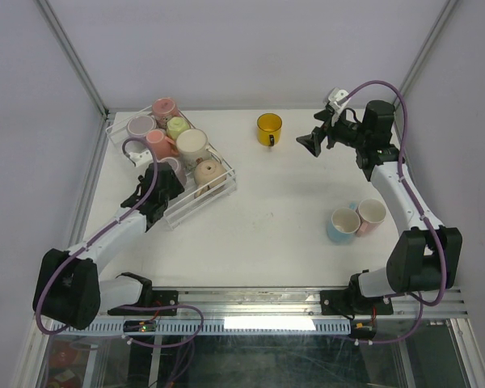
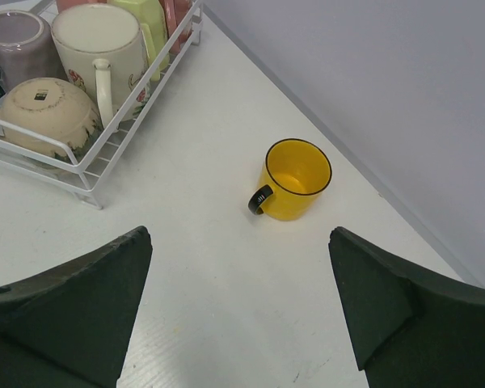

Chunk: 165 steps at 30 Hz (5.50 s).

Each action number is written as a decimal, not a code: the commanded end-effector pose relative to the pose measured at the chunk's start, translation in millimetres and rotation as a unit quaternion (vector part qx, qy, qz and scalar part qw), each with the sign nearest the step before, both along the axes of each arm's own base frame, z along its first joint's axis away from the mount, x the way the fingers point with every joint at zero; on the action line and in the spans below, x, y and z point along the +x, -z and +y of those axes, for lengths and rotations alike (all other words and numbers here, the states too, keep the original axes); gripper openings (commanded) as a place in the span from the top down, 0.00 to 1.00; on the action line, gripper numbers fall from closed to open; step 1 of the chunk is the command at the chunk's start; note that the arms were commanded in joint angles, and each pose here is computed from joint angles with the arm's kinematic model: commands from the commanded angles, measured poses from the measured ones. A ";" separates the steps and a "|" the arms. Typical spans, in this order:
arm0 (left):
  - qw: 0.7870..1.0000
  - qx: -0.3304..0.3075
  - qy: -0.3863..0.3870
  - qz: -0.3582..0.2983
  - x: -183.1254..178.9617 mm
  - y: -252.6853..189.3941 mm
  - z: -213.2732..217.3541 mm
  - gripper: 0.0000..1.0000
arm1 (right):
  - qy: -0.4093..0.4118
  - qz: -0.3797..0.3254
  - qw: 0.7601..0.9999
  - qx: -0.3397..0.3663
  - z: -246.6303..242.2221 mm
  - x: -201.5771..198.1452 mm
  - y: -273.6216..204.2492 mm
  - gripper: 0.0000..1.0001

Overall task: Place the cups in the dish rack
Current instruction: Place the cup on the dish rack, then pick up the cup at the center of the board.

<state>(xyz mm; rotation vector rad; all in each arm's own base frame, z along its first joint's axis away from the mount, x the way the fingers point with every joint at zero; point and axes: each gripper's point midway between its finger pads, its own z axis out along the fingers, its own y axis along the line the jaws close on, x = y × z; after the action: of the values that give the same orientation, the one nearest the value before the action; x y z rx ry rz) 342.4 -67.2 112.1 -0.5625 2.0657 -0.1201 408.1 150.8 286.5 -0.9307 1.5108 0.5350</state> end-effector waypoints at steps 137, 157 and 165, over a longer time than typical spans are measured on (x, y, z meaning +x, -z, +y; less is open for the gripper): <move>0.985 -0.142 0.064 0.079 60.9 -37.2 -56.0 0.76 | -0.064 0.031 0.997 0.005 24.6 -6.0 -1.4 0.06; 0.979 -0.196 0.062 0.016 90.7 -60.7 -71.3 0.80 | -0.064 0.036 0.997 0.004 24.3 -8.2 2.5 0.06; 0.982 -0.177 0.072 -0.001 78.4 -76.9 -64.4 0.77 | -0.071 0.041 0.997 0.004 27.1 -10.6 5.1 0.06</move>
<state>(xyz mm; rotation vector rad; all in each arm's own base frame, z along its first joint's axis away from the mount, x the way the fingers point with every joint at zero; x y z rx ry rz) 413.5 -127.4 138.3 -0.6950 2.2455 -0.5150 399.7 173.3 262.1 -1.0004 1.5847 0.7082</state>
